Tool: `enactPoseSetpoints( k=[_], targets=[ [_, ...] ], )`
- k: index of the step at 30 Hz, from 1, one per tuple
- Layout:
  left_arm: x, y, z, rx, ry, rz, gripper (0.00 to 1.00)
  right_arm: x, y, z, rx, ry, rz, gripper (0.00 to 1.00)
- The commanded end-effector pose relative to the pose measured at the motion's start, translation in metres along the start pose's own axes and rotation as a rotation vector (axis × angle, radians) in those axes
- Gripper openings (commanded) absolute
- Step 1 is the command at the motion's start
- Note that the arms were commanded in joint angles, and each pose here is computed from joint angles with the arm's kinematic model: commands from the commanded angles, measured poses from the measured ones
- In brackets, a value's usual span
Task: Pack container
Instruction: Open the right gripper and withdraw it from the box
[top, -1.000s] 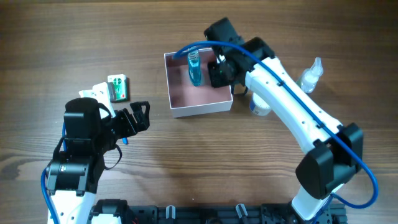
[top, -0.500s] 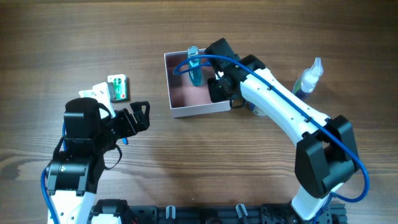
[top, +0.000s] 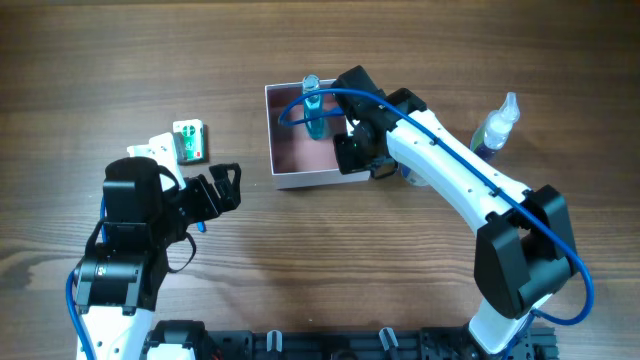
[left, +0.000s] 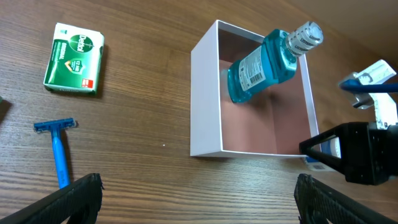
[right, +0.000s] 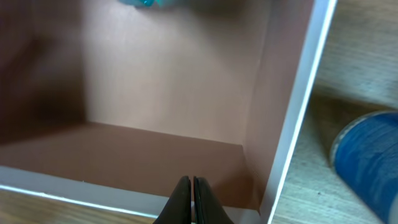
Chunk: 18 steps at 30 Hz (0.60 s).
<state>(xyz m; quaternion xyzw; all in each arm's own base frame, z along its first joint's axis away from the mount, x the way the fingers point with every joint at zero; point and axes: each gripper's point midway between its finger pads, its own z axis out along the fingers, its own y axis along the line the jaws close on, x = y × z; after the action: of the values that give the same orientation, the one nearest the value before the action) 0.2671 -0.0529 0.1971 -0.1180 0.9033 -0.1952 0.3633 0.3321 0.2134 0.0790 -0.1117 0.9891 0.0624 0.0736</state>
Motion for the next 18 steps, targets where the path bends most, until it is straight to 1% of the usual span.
enactPoseSetpoints(
  k=[1, 9, 14, 18],
  targets=[
    [-0.005, -0.009, -0.004, 0.029, -0.008, 0.007, 1.00, 0.015, 0.010, 0.006, -0.058, 0.073, 0.017, 0.04],
    [-0.005, -0.009, -0.004, 0.029, -0.008, 0.007, 1.00, 0.015, 0.010, 0.006, -0.061, 0.075, 0.018, 0.05],
    [-0.005, -0.009, -0.004, 0.029, -0.008, 0.007, 1.00, -0.014, 0.006, 0.001, -0.034, -0.043, 0.012, 0.11],
    [-0.005, -0.009, -0.004, 0.029, -0.008, 0.007, 1.00, -0.045, -0.004, -0.034, -0.001, -0.160, 0.034, 0.13]
  ],
)
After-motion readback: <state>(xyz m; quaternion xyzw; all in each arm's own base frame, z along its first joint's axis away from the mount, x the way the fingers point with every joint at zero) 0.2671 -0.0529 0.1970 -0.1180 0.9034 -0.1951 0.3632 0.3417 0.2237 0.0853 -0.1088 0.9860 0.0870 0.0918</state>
